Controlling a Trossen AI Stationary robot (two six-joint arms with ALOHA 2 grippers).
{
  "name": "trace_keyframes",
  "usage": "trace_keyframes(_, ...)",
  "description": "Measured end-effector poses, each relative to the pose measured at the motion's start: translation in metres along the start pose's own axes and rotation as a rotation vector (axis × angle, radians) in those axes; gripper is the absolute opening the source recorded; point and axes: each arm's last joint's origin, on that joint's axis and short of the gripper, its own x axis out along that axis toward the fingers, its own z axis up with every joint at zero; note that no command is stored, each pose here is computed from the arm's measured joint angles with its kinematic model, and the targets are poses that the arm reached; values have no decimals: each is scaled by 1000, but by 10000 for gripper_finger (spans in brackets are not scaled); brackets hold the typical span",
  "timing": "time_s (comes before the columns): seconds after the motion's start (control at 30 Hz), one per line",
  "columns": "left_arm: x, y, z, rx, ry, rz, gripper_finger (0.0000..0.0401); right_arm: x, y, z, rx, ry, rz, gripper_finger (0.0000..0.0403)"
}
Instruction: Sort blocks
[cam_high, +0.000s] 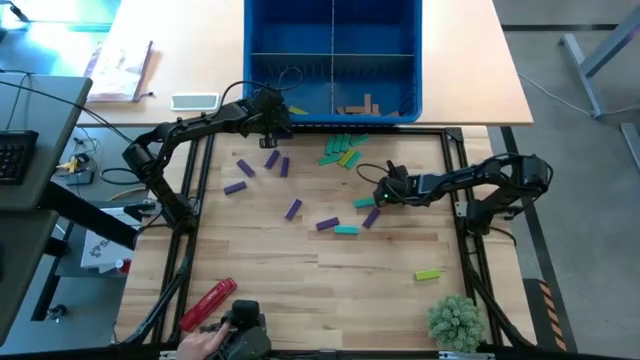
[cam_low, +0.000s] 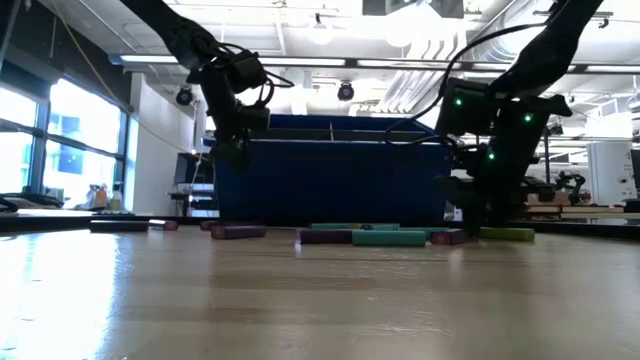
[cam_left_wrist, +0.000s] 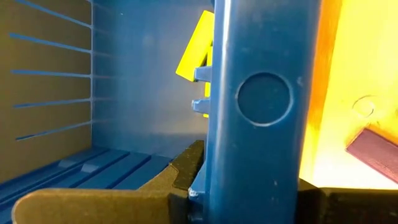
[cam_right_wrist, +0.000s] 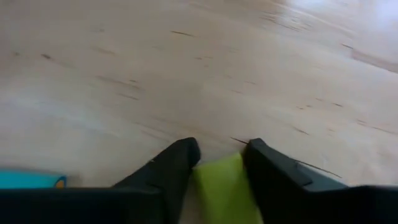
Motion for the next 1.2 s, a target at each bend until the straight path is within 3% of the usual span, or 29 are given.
trace_keyframes(0.1, 0, 0, 0, -1, -3, -2, 58, 0, 1, 0, -33, 0, 12, 88)
trace_keyframes(0.23, 0, 0, 0, -1, -5, -4, 58, -2, 6, 6, -47, -27, 30, 86)
trace_keyframes(0.37, 0, 0, 0, 1, -6, -5, 58, -14, 25, 27, -139, -71, 85, 86)
trace_keyframes(0.63, 0, 0, 0, 5, -10, -5, 58, -71, 68, 108, -296, -411, 184, 86)
trace_keyframes(0.83, 0, 1, 2, -2, -45, -15, 58, -103, 80, 176, -360, -715, 281, 86)
trace_keyframes(0.97, 0, 1, 3, -4, -59, -20, 58, -100, 92, 224, -358, -877, 397, 86)
trace_keyframes(1.2, 0, 1, 3, 1, -56, -16, 58, -68, 118, 298, -373, -931, 415, 86)
